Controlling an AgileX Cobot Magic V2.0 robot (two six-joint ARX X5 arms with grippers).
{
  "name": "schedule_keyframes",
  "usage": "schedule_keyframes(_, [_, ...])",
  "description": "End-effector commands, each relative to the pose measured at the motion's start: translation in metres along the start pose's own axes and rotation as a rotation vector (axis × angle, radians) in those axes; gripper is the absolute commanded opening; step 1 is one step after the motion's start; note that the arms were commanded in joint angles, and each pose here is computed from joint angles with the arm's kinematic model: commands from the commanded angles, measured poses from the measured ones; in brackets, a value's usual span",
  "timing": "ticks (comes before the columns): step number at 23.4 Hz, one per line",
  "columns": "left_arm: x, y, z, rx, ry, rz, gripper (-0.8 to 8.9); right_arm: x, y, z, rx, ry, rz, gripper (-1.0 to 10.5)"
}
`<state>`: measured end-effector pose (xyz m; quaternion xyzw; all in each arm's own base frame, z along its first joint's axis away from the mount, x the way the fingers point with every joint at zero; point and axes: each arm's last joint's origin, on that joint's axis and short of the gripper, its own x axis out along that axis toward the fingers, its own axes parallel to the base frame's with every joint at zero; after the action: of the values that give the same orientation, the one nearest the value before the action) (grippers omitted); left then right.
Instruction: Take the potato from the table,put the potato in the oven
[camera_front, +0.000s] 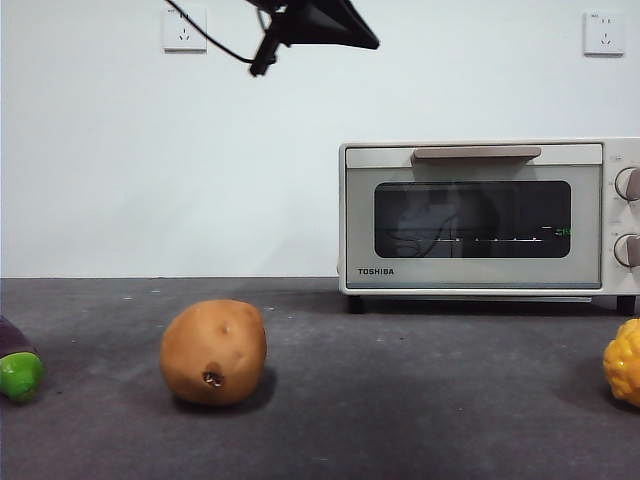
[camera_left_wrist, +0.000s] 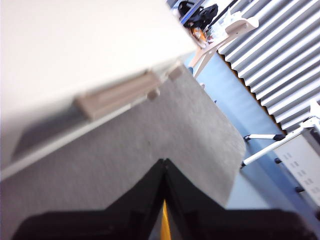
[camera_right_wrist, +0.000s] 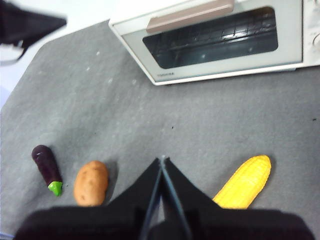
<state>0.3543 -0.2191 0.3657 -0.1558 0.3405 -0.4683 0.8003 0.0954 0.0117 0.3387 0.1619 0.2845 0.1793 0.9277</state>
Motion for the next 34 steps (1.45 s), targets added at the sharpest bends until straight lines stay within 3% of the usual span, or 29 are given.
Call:
schedule_keyframes(1, [0.016, 0.006, 0.009, 0.095, -0.002, -0.006, -0.05, -0.001, 0.001, 0.0, -0.006, -0.001, 0.016, 0.0])
schedule_keyframes(5, [0.037, 0.015, 0.02, 0.167, -0.026, 0.033, -0.06, -0.001, 0.001, 0.0, -0.001, 0.001, 0.017, 0.0])
schedule_keyframes(12, [0.076, 0.03, 0.017, 0.437, -0.01, 0.1, -0.06, -0.001, 0.001, 0.001, -0.005, -0.003, 0.017, 0.0])
schedule_keyframes(18, [0.101, 0.024, 0.008, 0.658, -0.013, 0.113, -0.07, -0.001, 0.001, 0.001, -0.032, -0.007, 0.009, 0.0])
schedule_keyframes(24, [0.118, 0.017, 0.005, 0.719, -0.07, 0.193, -0.08, -0.001, 0.001, 0.0, -0.026, 0.003, 0.008, 0.0])
schedule_keyframes(34, [0.131, 0.02, -0.004, 0.783, -0.038, 0.267, -0.08, -0.001, 0.0, -0.003, -0.025, 0.034, 0.002, 0.0])
